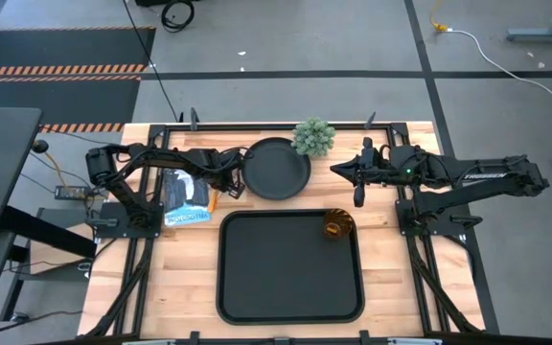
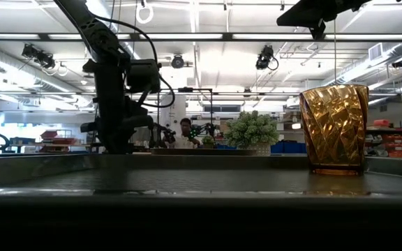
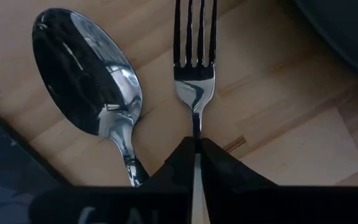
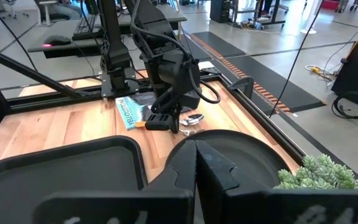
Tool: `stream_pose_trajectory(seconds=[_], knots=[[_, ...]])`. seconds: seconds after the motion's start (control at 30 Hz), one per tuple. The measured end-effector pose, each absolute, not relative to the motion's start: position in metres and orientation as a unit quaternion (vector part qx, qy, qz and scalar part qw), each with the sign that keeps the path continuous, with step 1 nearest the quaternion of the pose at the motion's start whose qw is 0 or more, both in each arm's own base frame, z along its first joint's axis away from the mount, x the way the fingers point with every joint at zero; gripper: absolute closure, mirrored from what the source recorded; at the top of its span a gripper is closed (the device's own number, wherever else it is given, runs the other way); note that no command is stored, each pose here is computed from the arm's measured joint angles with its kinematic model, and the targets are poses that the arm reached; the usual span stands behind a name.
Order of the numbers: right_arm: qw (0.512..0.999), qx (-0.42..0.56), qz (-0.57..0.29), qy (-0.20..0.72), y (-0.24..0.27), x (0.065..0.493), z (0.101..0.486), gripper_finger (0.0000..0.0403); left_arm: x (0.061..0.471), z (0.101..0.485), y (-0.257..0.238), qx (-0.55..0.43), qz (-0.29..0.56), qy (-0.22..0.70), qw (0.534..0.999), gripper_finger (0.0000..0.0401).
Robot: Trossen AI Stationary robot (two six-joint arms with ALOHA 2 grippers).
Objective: Pick and place plate/cup/fork/spoon on tray
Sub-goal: Put the black plate on the black tray
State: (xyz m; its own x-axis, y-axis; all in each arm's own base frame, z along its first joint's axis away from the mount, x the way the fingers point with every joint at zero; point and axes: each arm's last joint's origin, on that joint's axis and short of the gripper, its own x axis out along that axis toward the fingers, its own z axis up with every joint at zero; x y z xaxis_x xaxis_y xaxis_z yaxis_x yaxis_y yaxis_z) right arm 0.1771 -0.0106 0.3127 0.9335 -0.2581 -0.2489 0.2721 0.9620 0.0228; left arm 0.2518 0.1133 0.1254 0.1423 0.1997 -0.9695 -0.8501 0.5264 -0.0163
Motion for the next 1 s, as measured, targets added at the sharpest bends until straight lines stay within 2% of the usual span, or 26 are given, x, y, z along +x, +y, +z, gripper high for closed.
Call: stream_pose_trajectory(seconds=[0.4,1.0], knots=[[0.983,0.036,-0.136,0.122,-0.011,0.177,0.313,0.0392,0.250,0.140,0.115,-0.308,0.394,0.497,0.710,0.0382],[0.983,0.036,-0.136,0.122,-0.011,0.177,0.313,0.0392,0.251,0.142,0.115,-0.305,0.396,0.491,0.714,0.0381]])
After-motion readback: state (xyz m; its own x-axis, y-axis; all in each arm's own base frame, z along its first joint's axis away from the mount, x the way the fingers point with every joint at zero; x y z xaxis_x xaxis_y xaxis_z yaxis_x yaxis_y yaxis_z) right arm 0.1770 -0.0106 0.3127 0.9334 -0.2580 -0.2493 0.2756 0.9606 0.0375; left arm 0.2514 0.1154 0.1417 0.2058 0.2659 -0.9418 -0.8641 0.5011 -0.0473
